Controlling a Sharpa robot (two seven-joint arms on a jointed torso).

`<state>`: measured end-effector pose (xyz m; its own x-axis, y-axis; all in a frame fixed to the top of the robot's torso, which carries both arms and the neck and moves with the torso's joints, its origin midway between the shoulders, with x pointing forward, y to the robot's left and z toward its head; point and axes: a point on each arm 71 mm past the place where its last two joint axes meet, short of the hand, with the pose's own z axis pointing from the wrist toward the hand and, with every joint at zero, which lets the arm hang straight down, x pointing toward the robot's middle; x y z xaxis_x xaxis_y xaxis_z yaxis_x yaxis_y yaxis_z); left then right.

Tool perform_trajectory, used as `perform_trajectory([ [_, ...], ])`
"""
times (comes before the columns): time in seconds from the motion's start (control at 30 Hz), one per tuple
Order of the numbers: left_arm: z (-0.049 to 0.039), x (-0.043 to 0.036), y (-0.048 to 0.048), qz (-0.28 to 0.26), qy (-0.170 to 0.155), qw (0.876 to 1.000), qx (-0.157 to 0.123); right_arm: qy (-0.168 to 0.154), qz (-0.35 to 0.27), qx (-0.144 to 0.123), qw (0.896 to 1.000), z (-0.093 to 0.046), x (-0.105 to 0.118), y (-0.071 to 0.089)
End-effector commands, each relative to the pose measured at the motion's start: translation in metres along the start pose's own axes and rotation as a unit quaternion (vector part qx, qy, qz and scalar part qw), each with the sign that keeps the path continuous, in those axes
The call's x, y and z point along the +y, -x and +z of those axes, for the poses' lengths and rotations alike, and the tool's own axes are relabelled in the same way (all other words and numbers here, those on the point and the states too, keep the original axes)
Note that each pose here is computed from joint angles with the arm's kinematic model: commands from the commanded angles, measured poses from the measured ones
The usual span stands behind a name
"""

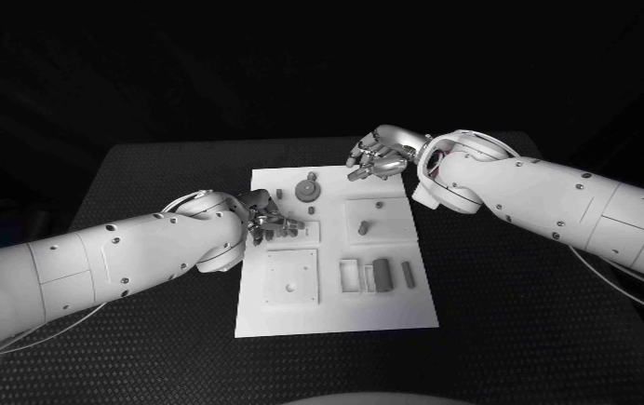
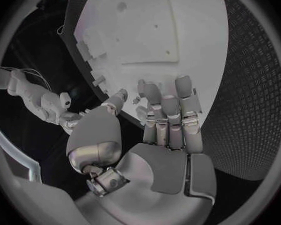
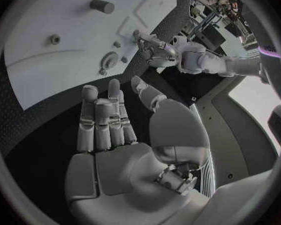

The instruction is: Assemble the parts on the task board

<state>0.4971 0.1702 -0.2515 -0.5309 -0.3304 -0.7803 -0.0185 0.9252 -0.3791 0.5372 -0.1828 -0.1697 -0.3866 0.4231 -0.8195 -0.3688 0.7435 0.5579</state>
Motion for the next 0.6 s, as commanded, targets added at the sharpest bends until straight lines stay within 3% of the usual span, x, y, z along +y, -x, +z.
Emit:
perform_trajectory([
  [0.03,0.0002,-0.0005,0.0001,0.001,0.003,1.0,0.006,0.002,0.001,0.008,1.0,0.0002,0.0007,-0.0016],
  [0.2,0.0017,0.0017,0.0043,-0.001,0.007,1.0,-0.002,0.001,0.001,0.009,1.0,0.0002,0.0005,-0.0017],
  [0.6,0.0033,-0.0017,0.0044,-0.004,0.004,1.0,-0.002,0.001,0.001,0.011,1.0,0.0006,0.0008,-0.0023],
])
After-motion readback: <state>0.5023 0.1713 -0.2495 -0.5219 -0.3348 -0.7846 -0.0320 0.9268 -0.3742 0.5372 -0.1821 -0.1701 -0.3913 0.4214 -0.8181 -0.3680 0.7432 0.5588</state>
